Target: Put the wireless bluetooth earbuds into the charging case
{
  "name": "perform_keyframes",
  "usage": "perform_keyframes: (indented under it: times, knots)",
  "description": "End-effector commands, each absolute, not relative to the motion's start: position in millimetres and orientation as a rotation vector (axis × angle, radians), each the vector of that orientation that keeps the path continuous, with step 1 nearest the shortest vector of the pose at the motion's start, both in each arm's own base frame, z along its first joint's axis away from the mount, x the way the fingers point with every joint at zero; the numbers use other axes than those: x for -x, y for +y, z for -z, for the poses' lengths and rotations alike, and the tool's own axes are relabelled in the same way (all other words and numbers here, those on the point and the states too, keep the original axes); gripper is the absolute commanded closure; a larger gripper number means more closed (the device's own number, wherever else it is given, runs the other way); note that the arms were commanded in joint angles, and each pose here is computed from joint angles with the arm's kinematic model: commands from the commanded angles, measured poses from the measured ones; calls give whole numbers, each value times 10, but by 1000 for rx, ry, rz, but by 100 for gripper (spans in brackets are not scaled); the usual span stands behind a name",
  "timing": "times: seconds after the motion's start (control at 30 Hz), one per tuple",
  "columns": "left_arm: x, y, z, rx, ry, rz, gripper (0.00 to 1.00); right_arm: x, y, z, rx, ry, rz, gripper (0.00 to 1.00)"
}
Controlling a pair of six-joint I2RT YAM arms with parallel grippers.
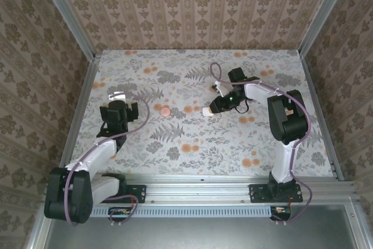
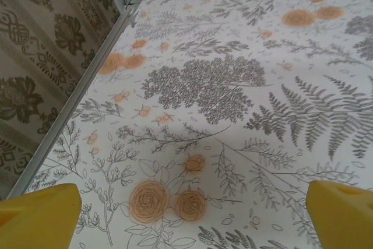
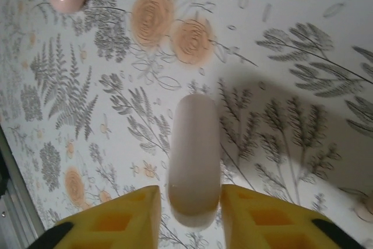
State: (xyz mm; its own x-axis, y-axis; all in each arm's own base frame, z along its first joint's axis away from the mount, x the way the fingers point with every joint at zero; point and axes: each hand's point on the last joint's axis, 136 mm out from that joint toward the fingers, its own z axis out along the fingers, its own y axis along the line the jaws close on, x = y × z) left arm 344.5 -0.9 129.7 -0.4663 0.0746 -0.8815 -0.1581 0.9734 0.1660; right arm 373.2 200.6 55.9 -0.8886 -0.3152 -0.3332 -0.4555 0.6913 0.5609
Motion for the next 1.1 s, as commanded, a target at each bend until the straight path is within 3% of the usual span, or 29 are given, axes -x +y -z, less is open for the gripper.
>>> perform_keyframes:
  times: [0.0, 0.23, 0.37, 0.4, 0.63, 0.9, 1.07]
  knots:
    - [-3505, 45, -1255, 61, 2008, -278, 0, -3808, 1810, -547, 531, 2739, -892, 61]
    - [-3680, 87, -1172, 39, 1985, -281, 0, -3957, 1353, -738, 397, 2612, -689, 52]
    - [-3782, 88, -1265, 7, 1878, -302, 0, -3979, 914, -927, 248, 2487, -482, 39]
    - [-3810, 123, -1271, 36, 1850, -301, 0, -3963, 803, -979, 218, 2454, -421, 1]
    - [-3973, 153, -1022, 35, 1934, -223, 0, -3823, 249, -1221, 103, 2141, -85, 0]
    - [-3951, 183, -972, 47, 1904, -210, 0, -3901, 297, -1299, 151, 1871, -140, 0]
    - [-3944, 167, -962, 40, 1915, -200, 0, -3921, 238, -1021, 115, 1850, -123, 0]
